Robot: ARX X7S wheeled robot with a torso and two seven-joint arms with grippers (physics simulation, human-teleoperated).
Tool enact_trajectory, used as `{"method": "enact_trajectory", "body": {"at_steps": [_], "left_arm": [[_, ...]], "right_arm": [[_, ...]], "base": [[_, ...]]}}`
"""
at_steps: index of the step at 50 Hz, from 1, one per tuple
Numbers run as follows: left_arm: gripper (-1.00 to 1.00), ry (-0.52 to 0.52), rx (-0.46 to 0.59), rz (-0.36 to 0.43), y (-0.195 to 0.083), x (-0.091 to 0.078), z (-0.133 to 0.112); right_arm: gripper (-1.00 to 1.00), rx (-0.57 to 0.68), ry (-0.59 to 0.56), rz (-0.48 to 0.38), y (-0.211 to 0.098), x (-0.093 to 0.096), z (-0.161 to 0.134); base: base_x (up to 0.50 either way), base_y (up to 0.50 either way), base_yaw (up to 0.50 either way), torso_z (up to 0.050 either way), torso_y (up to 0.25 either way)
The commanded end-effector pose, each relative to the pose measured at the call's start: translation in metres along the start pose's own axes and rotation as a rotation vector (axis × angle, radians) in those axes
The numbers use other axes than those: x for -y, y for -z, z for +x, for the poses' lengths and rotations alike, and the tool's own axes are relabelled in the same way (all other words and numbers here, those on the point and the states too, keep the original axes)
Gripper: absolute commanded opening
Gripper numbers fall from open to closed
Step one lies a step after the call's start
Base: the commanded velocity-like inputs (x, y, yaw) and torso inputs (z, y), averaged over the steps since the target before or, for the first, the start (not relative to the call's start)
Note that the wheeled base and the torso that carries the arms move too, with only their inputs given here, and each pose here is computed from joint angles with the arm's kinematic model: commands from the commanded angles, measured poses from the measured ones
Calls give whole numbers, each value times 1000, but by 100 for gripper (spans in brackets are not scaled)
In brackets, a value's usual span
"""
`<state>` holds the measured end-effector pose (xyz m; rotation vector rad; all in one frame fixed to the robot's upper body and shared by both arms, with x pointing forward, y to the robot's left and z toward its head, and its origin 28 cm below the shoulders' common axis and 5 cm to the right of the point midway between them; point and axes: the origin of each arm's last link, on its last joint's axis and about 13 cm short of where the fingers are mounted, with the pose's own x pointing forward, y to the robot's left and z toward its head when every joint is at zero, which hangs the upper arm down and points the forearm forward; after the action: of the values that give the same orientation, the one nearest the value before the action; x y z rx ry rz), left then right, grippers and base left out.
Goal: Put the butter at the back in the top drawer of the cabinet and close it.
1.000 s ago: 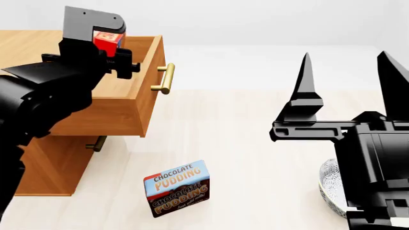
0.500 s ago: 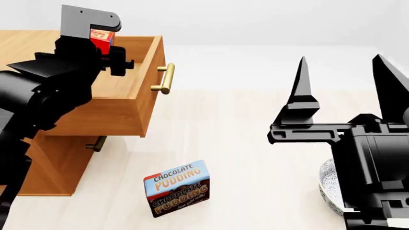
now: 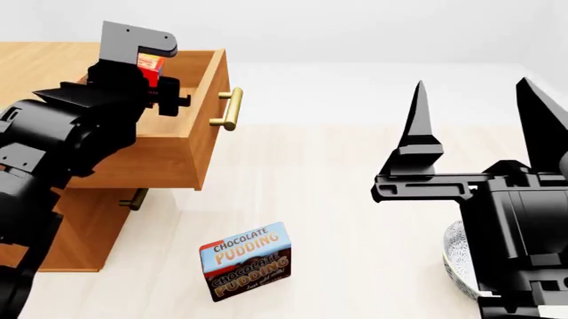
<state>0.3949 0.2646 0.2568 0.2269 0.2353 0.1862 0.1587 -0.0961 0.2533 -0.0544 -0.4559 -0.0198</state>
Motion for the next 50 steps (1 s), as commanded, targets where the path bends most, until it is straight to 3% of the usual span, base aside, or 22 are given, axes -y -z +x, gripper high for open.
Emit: {"method": "enact_trajectory", "body": {"at_steps": [1, 11, 12, 30, 50], "left_arm": [[-100, -44, 6, 21, -6, -3, 4], [-100, -48, 18, 16, -9, -2, 2], [100, -49, 21, 15, -9, -2, 2], [100, -62, 48, -5, -14, -5, -2], [100, 105, 261, -57, -33, 8, -58]], "right_arm": [[100, 0, -1, -1, -1, 0, 0], [100, 0, -3, -3, -1, 1, 0], [100, 0, -3, -2, -2, 1, 0], [100, -5, -6, 1, 0, 1, -1], [100, -3, -12, 4, -2, -1, -1]], "base": [[10, 0, 0, 0, 0], [0, 0, 0, 0, 0], [0, 0, 0, 0, 0], [0, 0, 0, 0, 0], [0, 0, 0, 0, 0]]}}
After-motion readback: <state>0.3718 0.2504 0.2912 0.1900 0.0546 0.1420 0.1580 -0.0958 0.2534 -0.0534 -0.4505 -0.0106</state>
